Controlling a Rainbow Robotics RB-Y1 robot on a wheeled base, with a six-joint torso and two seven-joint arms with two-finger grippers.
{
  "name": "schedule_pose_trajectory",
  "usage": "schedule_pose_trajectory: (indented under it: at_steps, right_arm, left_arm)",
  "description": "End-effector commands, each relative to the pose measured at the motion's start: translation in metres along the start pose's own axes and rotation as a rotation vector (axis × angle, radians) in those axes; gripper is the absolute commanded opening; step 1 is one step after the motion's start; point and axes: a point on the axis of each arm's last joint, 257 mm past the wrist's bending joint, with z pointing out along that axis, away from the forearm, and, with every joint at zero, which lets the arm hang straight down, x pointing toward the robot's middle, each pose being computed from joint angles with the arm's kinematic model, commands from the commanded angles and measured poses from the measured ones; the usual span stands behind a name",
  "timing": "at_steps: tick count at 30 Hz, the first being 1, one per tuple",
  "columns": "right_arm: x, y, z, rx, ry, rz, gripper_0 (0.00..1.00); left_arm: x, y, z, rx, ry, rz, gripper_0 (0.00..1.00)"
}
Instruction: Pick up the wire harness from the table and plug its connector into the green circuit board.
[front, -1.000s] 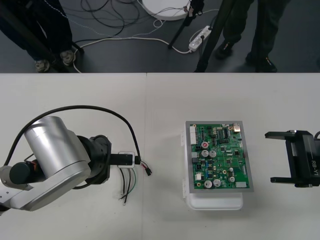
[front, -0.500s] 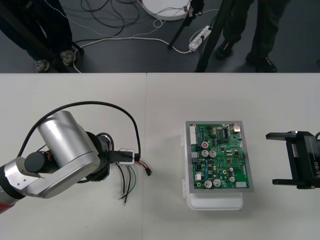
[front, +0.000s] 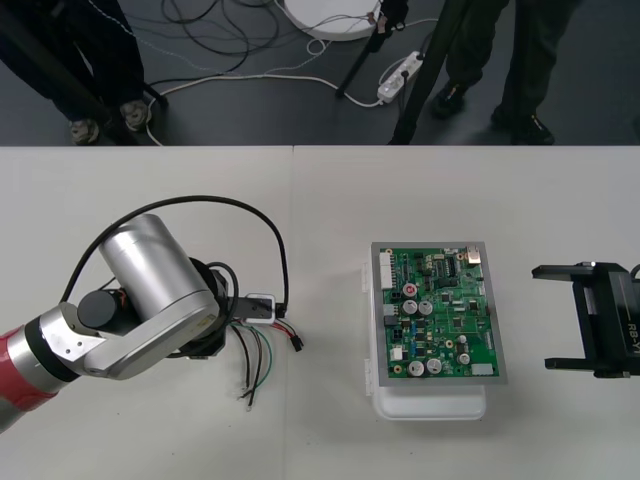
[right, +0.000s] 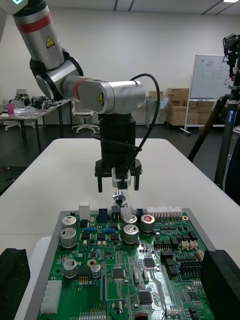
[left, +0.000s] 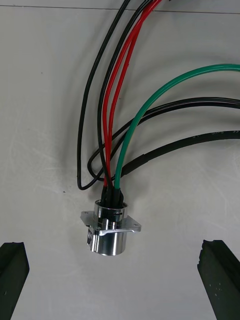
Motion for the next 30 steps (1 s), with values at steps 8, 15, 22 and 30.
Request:
schedule_pose_trajectory:
  at_steps: [8,15,22,30]
  right_arm:
    - [-0.006,-0.008,0.003,0.004,-0.023,-0.037,1.00]
    - [-0.006,-0.008,0.003,0.004,-0.023,-0.037,1.00]
    - [-0.006,-0.008,0.003,0.004,-0.023,-0.033,1.00]
    - [-0.006,-0.008,0.003,0.004,-0.023,-0.029,1.00]
  left_arm:
    - [-0.013,0.005,0.008,0.028,0.055,-0.029,1.00]
    - [-0.013,0.004,0.011,0.030,0.070,-0.010,1.00]
    - [-0.011,0.004,0.012,0.031,0.075,0.001,1.00]
    - [-0.005,0.002,0.016,0.043,0.090,0.006,1.00]
